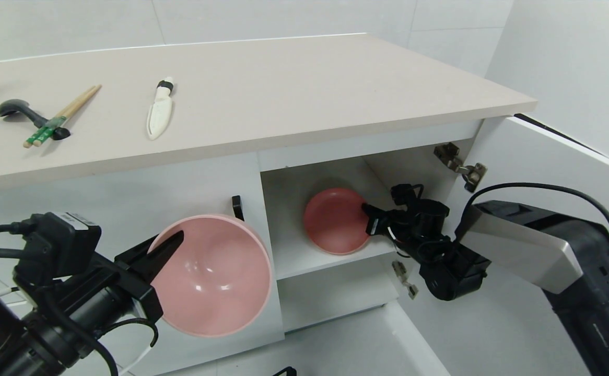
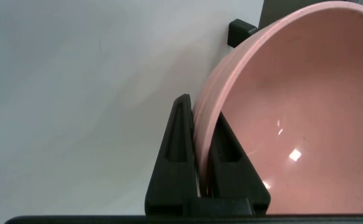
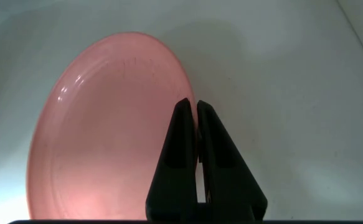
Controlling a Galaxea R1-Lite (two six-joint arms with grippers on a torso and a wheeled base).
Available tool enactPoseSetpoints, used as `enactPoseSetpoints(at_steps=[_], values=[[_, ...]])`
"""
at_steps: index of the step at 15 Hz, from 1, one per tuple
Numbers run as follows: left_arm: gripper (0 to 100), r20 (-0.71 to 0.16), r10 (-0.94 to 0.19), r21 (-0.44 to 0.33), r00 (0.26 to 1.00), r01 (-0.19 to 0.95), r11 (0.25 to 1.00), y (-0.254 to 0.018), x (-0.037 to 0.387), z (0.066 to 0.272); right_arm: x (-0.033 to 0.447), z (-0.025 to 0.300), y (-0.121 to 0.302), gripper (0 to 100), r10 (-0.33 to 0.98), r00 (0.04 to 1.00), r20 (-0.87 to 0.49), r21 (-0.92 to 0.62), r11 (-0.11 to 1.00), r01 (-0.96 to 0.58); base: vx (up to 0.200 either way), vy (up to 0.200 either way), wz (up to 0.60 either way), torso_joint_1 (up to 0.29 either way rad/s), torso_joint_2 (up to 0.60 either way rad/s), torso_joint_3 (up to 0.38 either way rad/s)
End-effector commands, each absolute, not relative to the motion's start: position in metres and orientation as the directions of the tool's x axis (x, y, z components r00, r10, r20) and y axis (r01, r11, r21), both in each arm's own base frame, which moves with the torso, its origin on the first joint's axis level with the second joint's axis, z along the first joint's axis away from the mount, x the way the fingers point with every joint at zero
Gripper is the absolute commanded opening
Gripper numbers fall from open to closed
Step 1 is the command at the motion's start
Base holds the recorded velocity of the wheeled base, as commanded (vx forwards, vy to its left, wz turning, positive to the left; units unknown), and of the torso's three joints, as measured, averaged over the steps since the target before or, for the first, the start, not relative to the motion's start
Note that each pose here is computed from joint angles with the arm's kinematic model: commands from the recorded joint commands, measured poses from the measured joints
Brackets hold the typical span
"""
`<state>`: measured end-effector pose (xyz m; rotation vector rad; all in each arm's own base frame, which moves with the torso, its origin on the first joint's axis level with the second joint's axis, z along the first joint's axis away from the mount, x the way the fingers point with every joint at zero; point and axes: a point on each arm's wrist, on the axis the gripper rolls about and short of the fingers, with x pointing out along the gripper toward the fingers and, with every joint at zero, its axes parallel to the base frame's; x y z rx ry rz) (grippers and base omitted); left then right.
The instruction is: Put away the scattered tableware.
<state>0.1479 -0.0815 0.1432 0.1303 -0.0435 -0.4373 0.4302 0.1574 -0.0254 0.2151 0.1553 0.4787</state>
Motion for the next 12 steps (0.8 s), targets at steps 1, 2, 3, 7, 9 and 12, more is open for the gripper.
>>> enactPoseSetpoints(at_steps=[1, 2, 3, 7, 9, 12], values=[[0, 0.014, -0.425, 0.134, 0.905, 0.419, 0.898, -0.0819, 0.1485, 0.1432, 0.4347, -0.0286, 0.1584, 0, 0.471, 0.877, -0.092, 0.241, 0.865, -0.44, 0.0, 0.0, 0.0, 0.0, 0.0, 0.0], [0, 0.017, -0.425, 0.132, 0.905, 0.419, 0.898, -0.0821, 0.1489, 0.1438, 0.4349, -0.0291, 0.1584, 0, 0.471, 0.877, -0.094, 0.241, 0.865, -0.439, 0.0, 0.0, 0.0, 0.0, 0.0, 0.0], [0, 0.017, -0.425, 0.132, 0.905, 0.419, 0.898, -0.0821, 0.1489, 0.1438, 0.4355, -0.0303, 0.1587, 0, 0.471, 0.877, -0.094, 0.241, 0.865, -0.439, 0.0, 0.0, 0.0, 0.0, 0.0, 0.0], [0, 0.015, -0.425, 0.13, 0.905, 0.419, 0.898, -0.0822, 0.1491, 0.1436, 0.4375, -0.0359, 0.1593, 100, 0.47, 0.878, -0.092, 0.239, 0.866, -0.439, 0.0, 0.0, 0.0, 0.0, 0.0, 0.0], [0, 0.014, -0.426, 0.129, 0.905, 0.421, 0.898, -0.0826, 0.1492, 0.1433, 0.4396, -0.0346, 0.1593, 100, 0.469, 0.88, -0.08, 0.239, 0.866, -0.44, 0.0, 0.0, 0.0, 0.0, 0.0, 0.0], [0, 0.014, -0.428, 0.13, 0.904, 0.422, 0.897, -0.0827, 0.1488, 0.1432, 0.4406, -0.0334, 0.1548, 100, 0.449, 0.891, -0.07, 0.235, 0.875, -0.423, 0.0, 0.0, 0.0, 0.0, 0.0, 0.0]])
